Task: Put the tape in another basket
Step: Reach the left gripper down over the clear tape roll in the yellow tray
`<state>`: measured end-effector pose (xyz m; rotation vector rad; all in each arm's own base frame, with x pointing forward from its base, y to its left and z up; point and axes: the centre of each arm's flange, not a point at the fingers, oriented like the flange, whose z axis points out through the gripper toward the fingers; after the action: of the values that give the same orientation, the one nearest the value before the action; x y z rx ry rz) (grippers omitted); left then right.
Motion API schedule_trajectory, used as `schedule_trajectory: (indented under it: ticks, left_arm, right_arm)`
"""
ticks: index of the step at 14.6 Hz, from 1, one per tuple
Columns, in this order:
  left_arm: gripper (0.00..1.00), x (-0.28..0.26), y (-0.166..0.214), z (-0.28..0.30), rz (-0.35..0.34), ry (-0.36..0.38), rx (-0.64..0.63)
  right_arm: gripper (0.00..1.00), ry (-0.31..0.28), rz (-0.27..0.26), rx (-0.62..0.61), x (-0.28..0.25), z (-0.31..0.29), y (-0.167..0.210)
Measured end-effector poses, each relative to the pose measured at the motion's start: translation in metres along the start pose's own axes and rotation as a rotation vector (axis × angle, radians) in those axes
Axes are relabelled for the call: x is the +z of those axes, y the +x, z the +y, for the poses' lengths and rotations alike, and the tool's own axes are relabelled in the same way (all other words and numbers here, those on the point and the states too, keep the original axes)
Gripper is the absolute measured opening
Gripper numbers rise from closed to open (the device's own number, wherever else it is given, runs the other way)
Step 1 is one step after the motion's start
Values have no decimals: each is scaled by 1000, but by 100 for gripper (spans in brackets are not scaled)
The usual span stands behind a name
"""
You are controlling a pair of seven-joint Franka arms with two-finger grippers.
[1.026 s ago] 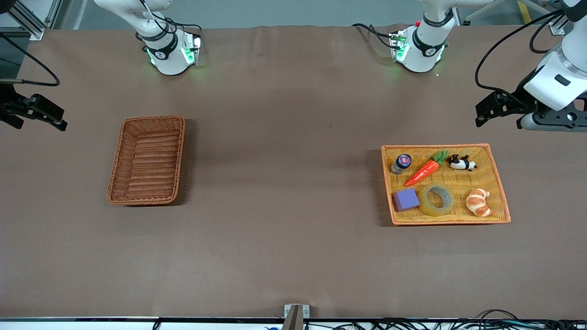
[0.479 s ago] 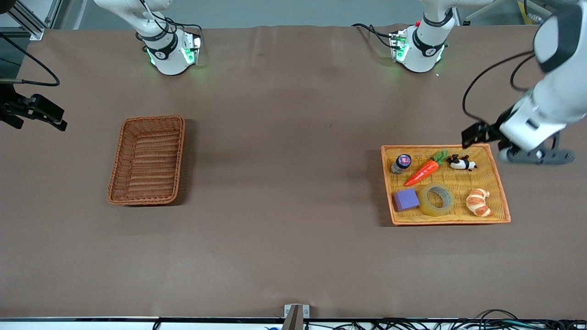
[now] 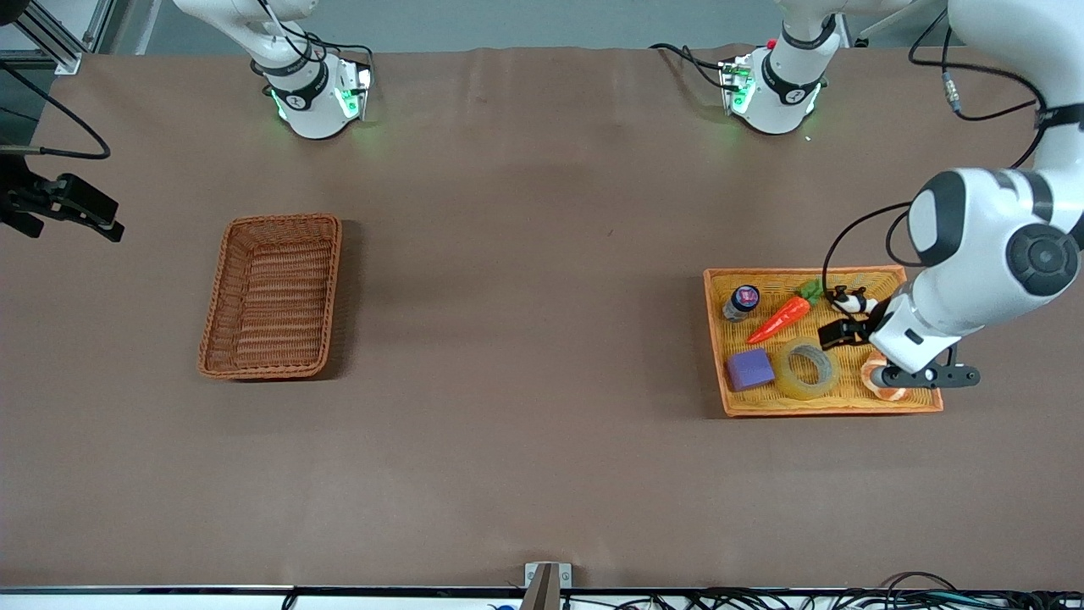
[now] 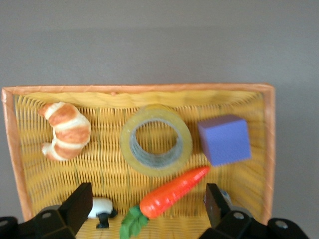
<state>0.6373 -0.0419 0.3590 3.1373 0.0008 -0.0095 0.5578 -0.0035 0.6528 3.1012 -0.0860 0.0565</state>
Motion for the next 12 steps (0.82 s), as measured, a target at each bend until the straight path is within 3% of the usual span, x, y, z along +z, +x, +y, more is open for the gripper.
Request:
schedule_trajectory:
  ticks: [8, 12]
  left_arm:
    - [100, 129, 12, -16, -21, 43, 11]
    - [98, 153, 8, -17, -49, 48, 13]
  right_arm:
    - [100, 0, 1, -2, 0, -1, 0]
    - [100, 0, 0, -2, 0, -1, 0]
